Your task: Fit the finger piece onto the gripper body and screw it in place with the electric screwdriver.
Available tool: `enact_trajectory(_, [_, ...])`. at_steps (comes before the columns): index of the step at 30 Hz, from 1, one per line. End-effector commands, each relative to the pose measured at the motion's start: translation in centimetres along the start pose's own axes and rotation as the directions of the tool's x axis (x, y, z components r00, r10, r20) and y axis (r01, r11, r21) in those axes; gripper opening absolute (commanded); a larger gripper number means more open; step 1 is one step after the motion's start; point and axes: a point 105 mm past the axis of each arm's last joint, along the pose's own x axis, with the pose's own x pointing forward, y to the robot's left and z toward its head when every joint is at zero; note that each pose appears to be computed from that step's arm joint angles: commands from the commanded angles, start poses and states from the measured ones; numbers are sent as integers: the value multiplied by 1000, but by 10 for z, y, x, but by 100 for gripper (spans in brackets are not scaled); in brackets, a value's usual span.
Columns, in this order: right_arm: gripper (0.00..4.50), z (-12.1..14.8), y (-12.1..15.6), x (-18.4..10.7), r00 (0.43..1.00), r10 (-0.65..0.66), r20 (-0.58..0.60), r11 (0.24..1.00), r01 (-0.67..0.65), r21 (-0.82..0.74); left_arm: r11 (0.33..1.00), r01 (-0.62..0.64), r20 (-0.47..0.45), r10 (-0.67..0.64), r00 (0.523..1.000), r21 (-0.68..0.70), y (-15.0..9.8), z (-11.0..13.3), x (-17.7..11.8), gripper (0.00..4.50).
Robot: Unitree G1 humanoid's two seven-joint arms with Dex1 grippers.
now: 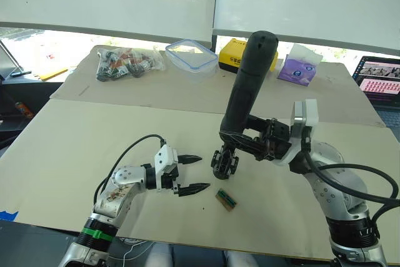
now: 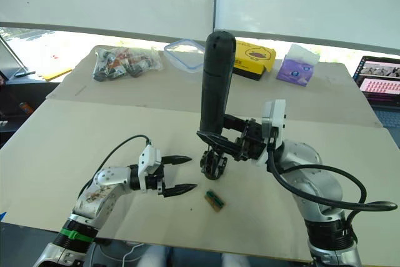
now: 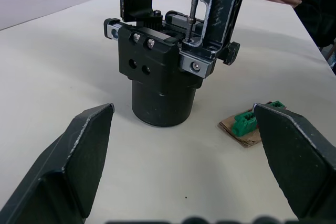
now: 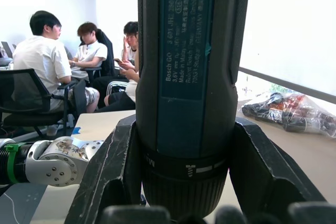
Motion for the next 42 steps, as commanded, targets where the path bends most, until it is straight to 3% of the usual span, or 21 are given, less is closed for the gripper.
enact_trajectory(1, [190, 8, 3, -1, 1000, 14, 5, 1000, -14, -21, 999, 10, 17, -11, 1000, 47, -2, 11, 2, 450])
enact_trajectory(42, [190, 9, 1, -1, 1000, 18, 2, 1000, -18, -25, 999, 9, 12, -10, 1000, 43, -3, 6, 6, 450])
